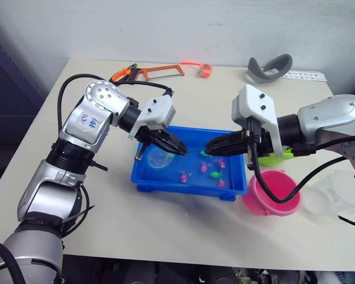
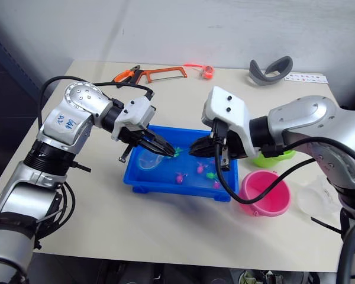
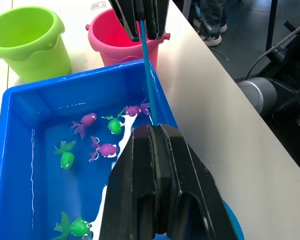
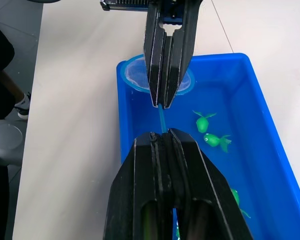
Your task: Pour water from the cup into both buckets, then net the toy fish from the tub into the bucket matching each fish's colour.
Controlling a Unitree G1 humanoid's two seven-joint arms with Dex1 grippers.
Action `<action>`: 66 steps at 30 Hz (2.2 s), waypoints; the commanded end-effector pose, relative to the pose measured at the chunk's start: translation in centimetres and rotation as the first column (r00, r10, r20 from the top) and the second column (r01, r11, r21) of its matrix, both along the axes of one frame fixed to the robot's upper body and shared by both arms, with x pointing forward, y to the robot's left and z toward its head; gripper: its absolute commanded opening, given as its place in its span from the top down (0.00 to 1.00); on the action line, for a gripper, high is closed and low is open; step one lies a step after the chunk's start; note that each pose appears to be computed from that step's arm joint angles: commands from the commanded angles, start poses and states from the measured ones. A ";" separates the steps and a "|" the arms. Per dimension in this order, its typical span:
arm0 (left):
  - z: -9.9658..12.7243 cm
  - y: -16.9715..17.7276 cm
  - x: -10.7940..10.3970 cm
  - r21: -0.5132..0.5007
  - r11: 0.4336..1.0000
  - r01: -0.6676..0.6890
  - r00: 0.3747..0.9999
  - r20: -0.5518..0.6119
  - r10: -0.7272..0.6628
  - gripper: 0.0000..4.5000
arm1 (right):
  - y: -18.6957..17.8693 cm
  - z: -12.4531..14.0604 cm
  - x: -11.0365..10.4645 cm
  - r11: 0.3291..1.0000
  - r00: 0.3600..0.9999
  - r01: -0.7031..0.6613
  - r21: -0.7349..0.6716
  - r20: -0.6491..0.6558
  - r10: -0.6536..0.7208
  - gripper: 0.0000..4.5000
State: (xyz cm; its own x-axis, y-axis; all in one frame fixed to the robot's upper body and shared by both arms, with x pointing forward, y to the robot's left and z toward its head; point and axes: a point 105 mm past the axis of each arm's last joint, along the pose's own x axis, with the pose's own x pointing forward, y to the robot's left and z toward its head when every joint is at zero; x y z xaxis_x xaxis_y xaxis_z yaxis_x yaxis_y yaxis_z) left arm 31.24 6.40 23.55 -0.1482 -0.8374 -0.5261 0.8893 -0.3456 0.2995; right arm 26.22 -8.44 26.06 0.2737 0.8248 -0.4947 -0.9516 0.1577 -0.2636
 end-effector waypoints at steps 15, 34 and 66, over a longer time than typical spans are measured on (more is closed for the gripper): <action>2.8 1.7 -1.7 -0.236 0.972 -0.002 0.989 -0.142 -0.032 0.00 | -2.7 1.7 -1.0 0.998 0.986 0.064 -0.029 0.159 -0.058 1.00; -3.1 3.6 -1.9 -0.191 0.958 -0.214 0.963 -0.205 0.174 0.00 | -12.1 -0.9 0.5 0.878 0.868 0.245 -0.411 0.497 -0.010 1.00; -2.7 1.9 -2.7 -0.201 0.967 -0.158 0.979 -0.162 0.126 0.00 | -10.8 -4.3 0.9 0.664 0.651 -0.093 -0.742 0.459 0.604 1.00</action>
